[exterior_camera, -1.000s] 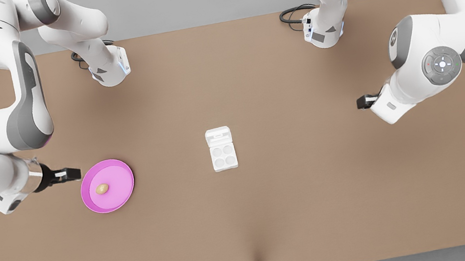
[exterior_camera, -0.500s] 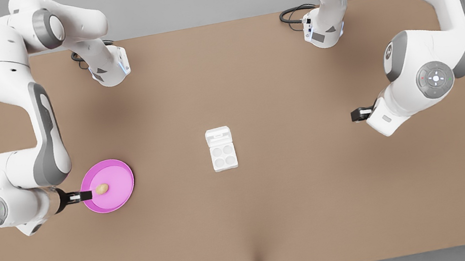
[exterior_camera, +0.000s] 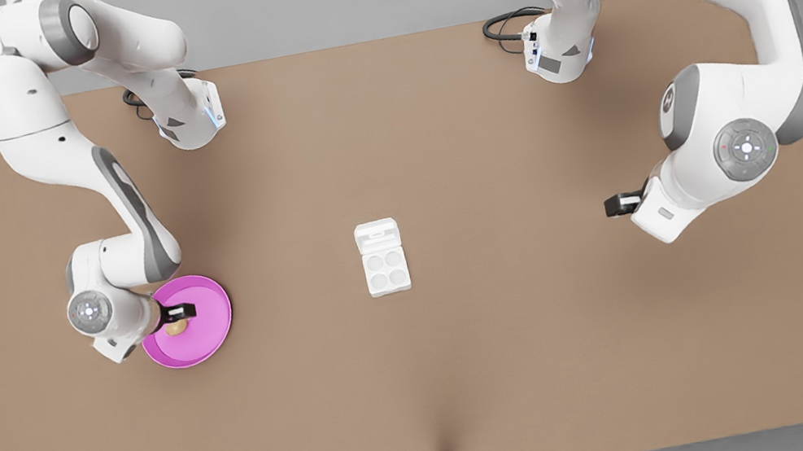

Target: Pack egg into the box and close the box lid

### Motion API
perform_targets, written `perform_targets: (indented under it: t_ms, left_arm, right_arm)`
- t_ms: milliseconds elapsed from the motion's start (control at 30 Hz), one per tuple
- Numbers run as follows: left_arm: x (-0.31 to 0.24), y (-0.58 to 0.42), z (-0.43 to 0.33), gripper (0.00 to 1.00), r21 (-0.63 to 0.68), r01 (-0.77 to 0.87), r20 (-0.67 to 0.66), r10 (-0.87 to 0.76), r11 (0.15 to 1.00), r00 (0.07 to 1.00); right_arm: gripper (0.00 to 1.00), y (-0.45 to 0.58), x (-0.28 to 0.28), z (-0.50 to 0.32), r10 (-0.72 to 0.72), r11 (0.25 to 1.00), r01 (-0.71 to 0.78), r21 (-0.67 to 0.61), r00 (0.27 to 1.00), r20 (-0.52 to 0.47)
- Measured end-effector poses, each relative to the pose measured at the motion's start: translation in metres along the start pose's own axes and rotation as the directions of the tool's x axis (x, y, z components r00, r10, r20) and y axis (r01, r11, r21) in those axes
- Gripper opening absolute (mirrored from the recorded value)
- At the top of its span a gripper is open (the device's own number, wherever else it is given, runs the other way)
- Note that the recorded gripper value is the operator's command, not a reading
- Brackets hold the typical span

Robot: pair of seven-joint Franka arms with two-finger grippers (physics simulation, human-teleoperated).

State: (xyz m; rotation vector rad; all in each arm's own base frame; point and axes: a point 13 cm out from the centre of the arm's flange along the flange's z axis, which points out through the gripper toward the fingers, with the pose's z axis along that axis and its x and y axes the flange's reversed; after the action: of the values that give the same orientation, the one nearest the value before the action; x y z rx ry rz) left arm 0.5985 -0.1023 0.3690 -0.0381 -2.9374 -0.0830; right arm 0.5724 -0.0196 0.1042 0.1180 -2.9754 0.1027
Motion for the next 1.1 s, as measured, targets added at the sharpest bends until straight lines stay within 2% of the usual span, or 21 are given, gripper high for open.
perform_targets:
  t_ms: [100, 233, 267, 333, 400, 800, 1100]
  left_arm:
    - [-0.001, 0.000, 0.002, 1.00, 0.001, 0.004, -0.001, -0.004, 1.000, 1.000]
    - [-0.002, -0.001, 0.002, 1.00, 0.000, 0.005, 0.002, -0.005, 1.000, 1.000]
    - [0.007, 0.010, -0.011, 1.00, -0.015, 0.029, 0.022, -0.029, 0.999, 0.999]
    - [-0.001, 0.006, -0.001, 1.00, 0.001, 0.019, 0.007, -0.019, 1.000, 1.000]
    - [-0.002, 0.000, 0.001, 1.00, 0.001, 0.007, 0.005, -0.007, 1.000, 1.000]
    - [-0.004, 0.001, 0.005, 1.00, 0.000, 0.013, 0.000, -0.013, 1.000, 1.000]
    - [-0.003, -0.012, 0.000, 1.00, -0.003, -0.003, 0.013, 0.003, 1.000, 1.000]
  right_arm:
    - [1.00, 0.001, 0.016, -0.002, -0.010, 1.000, 0.009, 0.017, 0.998, 0.055]
    - [1.00, -0.002, 0.011, 0.003, -0.013, 1.000, 0.011, 0.025, 0.994, 0.111]
    - [1.00, -0.014, -0.019, -0.054, 0.008, 0.999, -0.016, 0.041, 0.979, 0.202]
    - [1.00, -0.008, -0.002, -0.007, -0.001, 1.000, -0.004, 0.031, 0.989, 0.149]
    - [1.00, -0.007, 0.002, 0.010, -0.001, 1.000, -0.002, 0.025, 0.990, 0.141]
    - [1.00, -0.007, -0.010, 0.021, 0.012, 1.000, -0.014, 0.008, 0.982, 0.187]
    - [1.00, -0.007, -0.004, 0.050, 0.043, 0.999, -0.038, -0.035, 0.987, 0.154]
